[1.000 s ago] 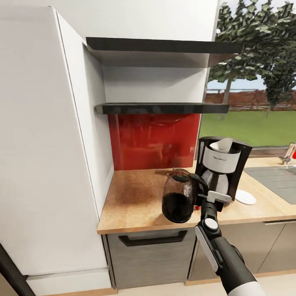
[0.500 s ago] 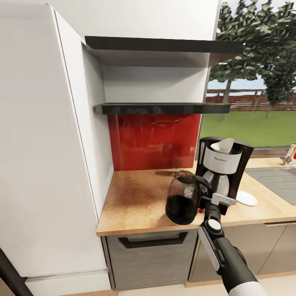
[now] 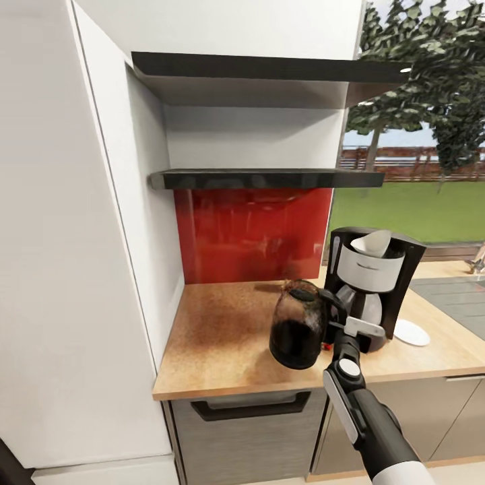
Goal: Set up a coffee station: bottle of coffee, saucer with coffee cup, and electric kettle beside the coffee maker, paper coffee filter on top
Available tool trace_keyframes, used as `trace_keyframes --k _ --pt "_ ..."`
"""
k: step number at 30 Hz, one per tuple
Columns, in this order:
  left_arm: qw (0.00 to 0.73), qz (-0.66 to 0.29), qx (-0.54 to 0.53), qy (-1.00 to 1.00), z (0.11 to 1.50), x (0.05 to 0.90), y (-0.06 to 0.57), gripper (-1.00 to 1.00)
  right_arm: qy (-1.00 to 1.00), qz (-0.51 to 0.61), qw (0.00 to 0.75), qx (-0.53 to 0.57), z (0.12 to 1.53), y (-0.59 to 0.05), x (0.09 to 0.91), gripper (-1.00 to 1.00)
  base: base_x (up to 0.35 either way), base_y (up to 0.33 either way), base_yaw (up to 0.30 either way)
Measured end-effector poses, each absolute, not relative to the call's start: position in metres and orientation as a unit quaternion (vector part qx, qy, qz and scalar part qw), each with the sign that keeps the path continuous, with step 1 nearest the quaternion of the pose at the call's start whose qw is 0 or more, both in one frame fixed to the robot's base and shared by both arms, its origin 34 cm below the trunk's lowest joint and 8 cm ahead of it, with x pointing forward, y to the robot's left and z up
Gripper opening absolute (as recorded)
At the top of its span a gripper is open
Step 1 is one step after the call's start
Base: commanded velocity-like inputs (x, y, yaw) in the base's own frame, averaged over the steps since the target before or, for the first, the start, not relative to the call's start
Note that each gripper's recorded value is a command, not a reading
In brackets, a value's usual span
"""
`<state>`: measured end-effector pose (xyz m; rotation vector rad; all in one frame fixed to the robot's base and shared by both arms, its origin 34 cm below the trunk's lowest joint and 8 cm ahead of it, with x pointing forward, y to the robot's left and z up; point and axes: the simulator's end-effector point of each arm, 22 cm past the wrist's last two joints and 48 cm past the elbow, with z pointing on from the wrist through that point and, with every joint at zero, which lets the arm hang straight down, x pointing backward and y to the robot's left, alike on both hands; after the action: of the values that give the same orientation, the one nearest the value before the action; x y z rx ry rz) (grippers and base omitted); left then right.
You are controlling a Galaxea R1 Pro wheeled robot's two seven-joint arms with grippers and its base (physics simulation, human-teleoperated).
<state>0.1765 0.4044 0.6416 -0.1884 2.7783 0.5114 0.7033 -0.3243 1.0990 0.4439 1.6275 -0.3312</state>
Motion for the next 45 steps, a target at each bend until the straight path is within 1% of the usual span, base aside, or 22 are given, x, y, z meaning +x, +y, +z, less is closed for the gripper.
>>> trace_keyframes --k 7,24,33,45 --pt "0.155 0.179 -0.065 0.969 0.642 0.176 0.405 1.0 0.728 -0.15 0.64 0.197 1.08 -0.327 0.702 -1.0 0.003 0.0 0.0" --pt "0.155 0.179 -0.065 0.969 0.642 0.177 0.405 1.0 0.72 -0.159 0.647 0.195 1.075 -0.332 0.701 -1.0 0.033 -0.007 0.0" --pt "0.153 0.179 -0.065 0.97 0.642 0.176 0.405 1.0 0.714 -0.177 0.653 0.178 1.081 -0.334 0.701 -1.0 0.001 0.0 0.0" --pt "0.153 0.179 -0.065 0.97 0.642 0.176 0.405 1.0 0.706 -0.207 0.648 0.197 1.082 -0.347 0.693 -1.0 0.0 0.0 0.0"
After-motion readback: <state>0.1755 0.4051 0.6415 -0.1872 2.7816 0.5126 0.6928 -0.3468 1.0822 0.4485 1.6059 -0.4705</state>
